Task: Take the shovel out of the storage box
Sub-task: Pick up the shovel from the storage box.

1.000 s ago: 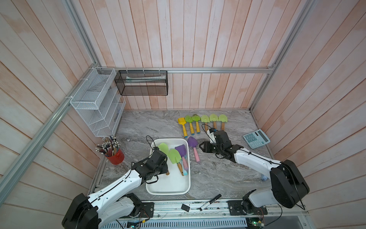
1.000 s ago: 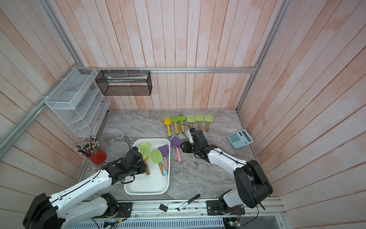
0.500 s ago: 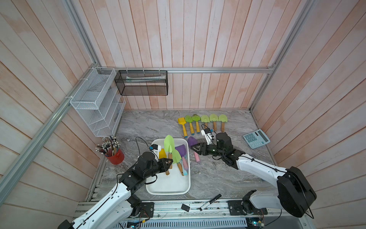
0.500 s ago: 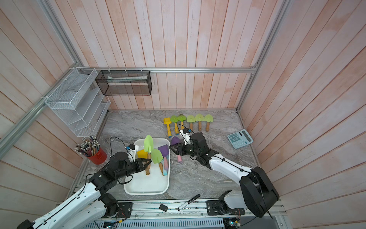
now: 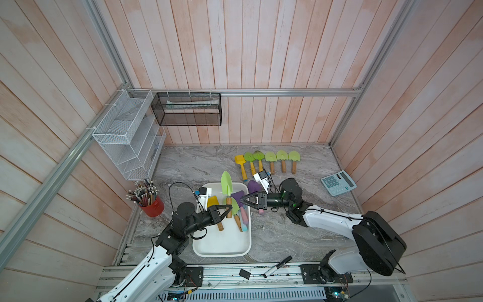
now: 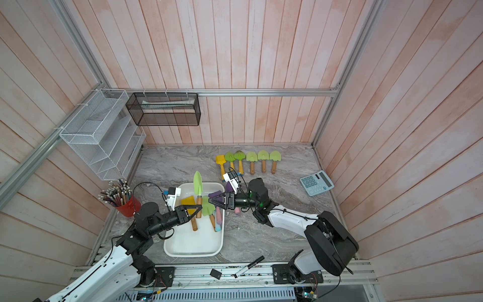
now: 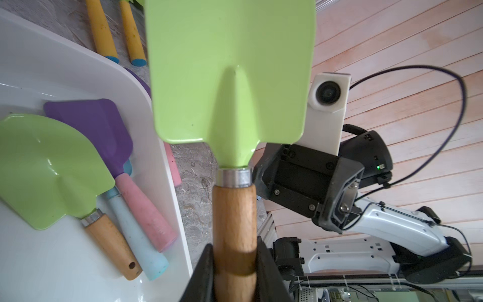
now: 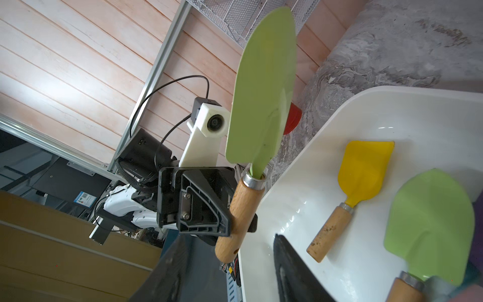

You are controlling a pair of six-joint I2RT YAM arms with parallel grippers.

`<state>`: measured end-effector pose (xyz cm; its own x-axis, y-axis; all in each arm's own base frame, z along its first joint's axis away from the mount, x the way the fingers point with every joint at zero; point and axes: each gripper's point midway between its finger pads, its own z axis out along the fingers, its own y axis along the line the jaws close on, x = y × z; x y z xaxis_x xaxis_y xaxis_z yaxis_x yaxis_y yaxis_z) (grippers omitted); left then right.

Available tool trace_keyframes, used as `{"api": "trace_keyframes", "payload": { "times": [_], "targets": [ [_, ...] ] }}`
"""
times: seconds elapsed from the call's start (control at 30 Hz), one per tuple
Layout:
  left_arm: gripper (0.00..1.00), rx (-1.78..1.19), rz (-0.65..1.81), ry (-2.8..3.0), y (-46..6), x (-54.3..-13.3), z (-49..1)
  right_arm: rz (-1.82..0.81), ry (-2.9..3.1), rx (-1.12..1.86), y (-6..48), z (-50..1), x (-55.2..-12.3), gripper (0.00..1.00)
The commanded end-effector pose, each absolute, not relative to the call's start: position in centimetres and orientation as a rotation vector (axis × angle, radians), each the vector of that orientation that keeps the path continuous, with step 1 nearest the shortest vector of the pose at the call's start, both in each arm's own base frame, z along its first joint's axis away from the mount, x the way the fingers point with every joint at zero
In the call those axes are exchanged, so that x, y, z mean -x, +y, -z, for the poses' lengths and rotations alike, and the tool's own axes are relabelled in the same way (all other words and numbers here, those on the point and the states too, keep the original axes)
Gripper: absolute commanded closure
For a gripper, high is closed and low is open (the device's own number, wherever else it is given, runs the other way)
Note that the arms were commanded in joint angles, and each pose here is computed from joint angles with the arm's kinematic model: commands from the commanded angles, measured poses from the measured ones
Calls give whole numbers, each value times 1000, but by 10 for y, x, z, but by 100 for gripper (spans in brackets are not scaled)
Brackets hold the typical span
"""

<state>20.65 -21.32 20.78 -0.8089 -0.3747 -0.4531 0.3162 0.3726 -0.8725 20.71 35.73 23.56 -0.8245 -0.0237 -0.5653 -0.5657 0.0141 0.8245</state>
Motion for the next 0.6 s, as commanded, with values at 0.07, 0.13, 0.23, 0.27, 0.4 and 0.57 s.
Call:
{"api": "trace_keyframes", "payload": {
  "times": [0.07, 0.13, 0.23, 0.27, 0.4, 0.57],
  "targets": [
    [84, -27, 1631, 1893, -220, -197, -238, -1968, 1790, 673, 365, -259, -199, 44],
    [84, -32, 1642, 1880, -220, -196, -240, -1976, 1784, 687, 370, -260, -198, 45],
    [84, -49, 1668, 1858, -222, -194, -243, -1994, 1783, 695, 376, -260, -198, 45],
    [84, -55, 1677, 1853, -223, -194, -244, -2004, 1779, 698, 377, -260, -198, 45],
    [84, -65, 1701, 1849, -225, -193, -244, -2035, 1757, 708, 382, -264, -198, 45],
    [84, -72, 1716, 1843, -226, -193, -244, -2081, 1723, 744, 392, -271, -194, 48]
  ]
}}
